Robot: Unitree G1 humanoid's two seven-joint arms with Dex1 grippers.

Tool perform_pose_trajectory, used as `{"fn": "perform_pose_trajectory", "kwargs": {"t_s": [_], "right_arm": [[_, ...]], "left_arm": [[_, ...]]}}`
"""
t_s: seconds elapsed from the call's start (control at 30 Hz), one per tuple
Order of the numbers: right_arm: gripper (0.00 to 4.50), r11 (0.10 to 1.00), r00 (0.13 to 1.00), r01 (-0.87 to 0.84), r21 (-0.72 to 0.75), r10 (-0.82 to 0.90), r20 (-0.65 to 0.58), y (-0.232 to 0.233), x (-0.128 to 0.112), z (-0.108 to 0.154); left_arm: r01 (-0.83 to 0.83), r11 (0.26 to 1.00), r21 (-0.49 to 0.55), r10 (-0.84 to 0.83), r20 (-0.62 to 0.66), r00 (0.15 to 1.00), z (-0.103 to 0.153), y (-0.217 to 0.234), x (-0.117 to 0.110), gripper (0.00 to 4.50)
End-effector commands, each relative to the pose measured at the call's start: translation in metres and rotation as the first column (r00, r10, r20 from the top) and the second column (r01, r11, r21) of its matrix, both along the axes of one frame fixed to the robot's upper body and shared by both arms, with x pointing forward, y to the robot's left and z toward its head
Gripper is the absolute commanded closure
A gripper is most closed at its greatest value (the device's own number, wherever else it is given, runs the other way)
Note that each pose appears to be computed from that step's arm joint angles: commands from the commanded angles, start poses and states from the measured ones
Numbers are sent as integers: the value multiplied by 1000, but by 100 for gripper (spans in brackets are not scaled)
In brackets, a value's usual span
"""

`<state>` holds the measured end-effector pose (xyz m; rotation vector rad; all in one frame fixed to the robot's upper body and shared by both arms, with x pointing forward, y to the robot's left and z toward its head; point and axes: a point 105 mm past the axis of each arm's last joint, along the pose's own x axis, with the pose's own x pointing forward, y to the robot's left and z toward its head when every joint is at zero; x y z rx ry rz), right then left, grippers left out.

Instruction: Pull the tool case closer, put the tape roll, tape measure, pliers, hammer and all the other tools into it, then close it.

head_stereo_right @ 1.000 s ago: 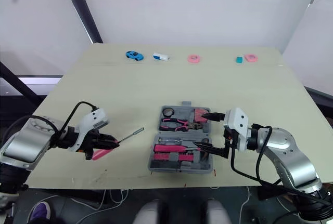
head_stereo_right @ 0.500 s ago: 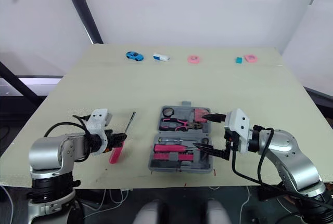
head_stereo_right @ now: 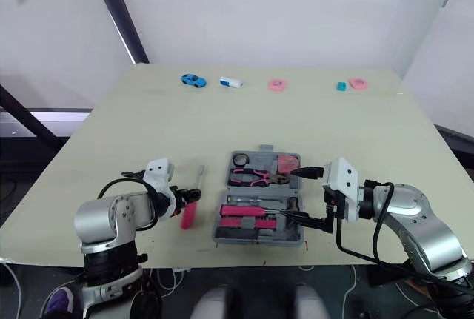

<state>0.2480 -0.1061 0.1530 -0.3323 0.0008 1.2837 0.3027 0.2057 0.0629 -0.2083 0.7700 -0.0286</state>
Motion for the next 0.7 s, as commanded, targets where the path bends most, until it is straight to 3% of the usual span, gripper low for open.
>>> {"fn": "perform_pose_trajectory", "kwargs": {"t_s": [0.03, 0.2, 0.27, 0.37, 0.7], "right_arm": [[0, 1000, 999, -2, 8, 2, 38, -5, -2, 11], [0, 1000, 999, -3, 0, 3, 32, -7, -1, 9], [0, 1000, 1000, -5, -3, 5, 30, -7, -1, 10], [0, 1000, 999, -8, -9, 8, 31, -8, 0, 11], [0, 999, 999, -16, -28, 16, 29, -11, 1, 13]], "left_arm": [[65, 996, 61, -72, 129, 989, 8, 2, -9, 4], [122, 983, 138, -152, 239, 959, 5, -6, -16, 4], [100, 988, 114, -128, 274, 953, 8, -13, -11, 4], [73, 994, 84, -94, 286, 953, 8, -20, -6, 4], [0, 990, 142, -35, 244, 969, -5, -14, -4, 4]]}}
